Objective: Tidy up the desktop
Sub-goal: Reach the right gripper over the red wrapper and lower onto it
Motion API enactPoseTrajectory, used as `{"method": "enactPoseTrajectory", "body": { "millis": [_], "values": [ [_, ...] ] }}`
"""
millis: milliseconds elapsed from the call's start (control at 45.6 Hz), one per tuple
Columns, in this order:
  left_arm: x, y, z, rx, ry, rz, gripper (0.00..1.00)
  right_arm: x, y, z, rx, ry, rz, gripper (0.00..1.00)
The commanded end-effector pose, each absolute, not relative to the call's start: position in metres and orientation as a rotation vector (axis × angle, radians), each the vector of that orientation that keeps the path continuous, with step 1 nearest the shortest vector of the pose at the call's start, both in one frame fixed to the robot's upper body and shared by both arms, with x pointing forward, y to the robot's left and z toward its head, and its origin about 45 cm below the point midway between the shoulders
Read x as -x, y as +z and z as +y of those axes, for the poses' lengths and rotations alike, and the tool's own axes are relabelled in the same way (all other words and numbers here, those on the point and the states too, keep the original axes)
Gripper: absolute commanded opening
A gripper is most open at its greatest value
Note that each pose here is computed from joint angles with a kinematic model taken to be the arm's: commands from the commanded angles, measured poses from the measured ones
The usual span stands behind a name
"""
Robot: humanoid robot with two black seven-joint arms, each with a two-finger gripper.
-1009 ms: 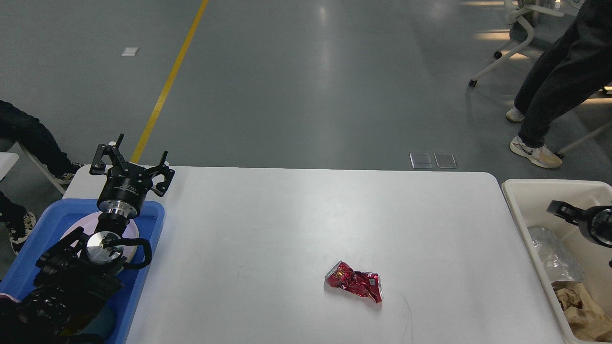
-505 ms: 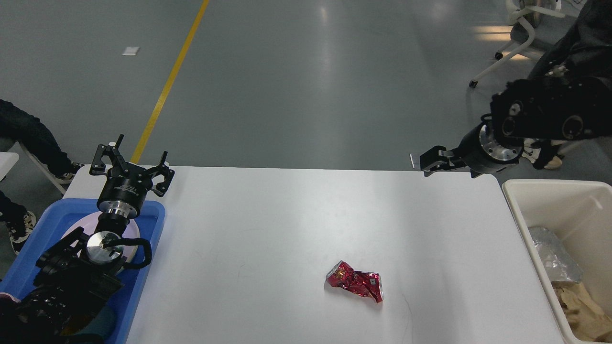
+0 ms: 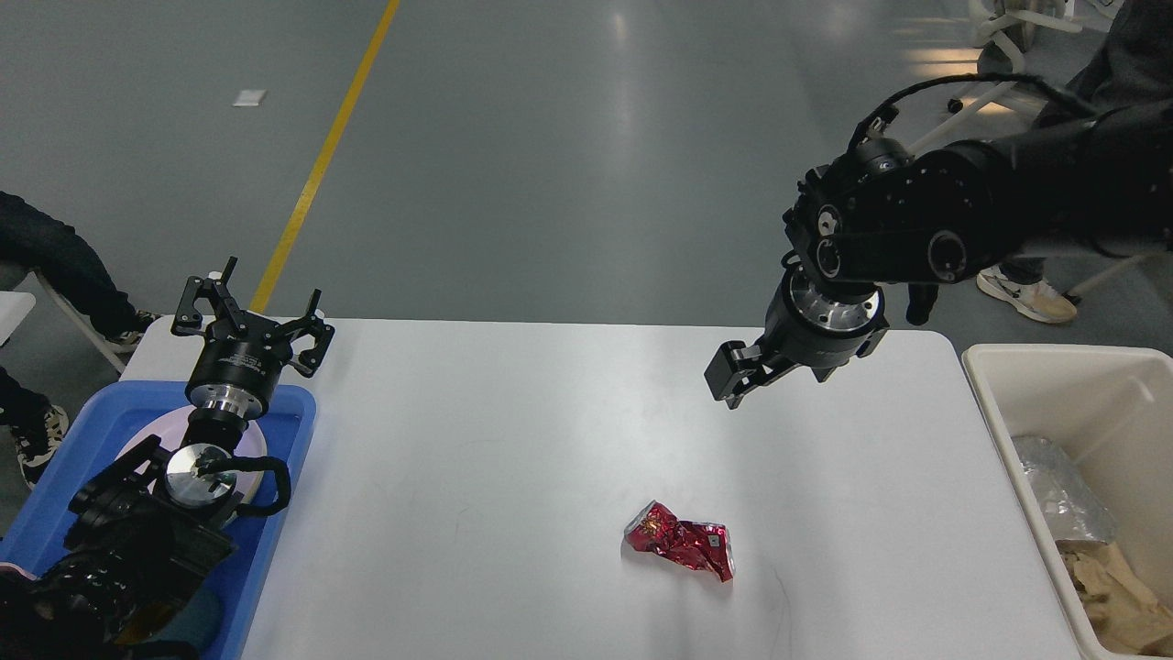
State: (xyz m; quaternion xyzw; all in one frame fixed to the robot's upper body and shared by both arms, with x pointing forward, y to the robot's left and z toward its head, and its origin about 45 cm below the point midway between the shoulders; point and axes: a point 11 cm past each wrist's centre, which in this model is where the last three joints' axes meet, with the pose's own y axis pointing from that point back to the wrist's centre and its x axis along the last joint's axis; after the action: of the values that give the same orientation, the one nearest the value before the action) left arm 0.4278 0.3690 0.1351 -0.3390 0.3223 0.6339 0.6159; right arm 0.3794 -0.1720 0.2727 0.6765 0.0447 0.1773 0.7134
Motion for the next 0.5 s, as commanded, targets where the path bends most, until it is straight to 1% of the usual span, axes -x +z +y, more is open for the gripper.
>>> {"method": "enactPoseTrajectory", "body": {
  "millis": [0,176,351,483],
  "values": [
    [-0.428,0.135,0.369,0.781,1.46,0.743,0.97,-0.377,0.244,-0.155,-1.493,0.486,0.086,0.99],
    [-0.428,0.136,0.369,0.782,1.459,0.742,0.97,-0.358,0.214,-0.137,-1.474,0.51,0.189,0.99],
    [-0.428,0.136,0.369,0.78,1.458,0.743,0.97,-0.326,0.162,-0.122,-1.46,0.56,0.335,0.99],
    [-0.428,0.135,0.369,0.781,1.46,0.742,0.97,-0.315,0.135,-0.119,-1.484,0.649,0.335,0.99]
  ]
}}
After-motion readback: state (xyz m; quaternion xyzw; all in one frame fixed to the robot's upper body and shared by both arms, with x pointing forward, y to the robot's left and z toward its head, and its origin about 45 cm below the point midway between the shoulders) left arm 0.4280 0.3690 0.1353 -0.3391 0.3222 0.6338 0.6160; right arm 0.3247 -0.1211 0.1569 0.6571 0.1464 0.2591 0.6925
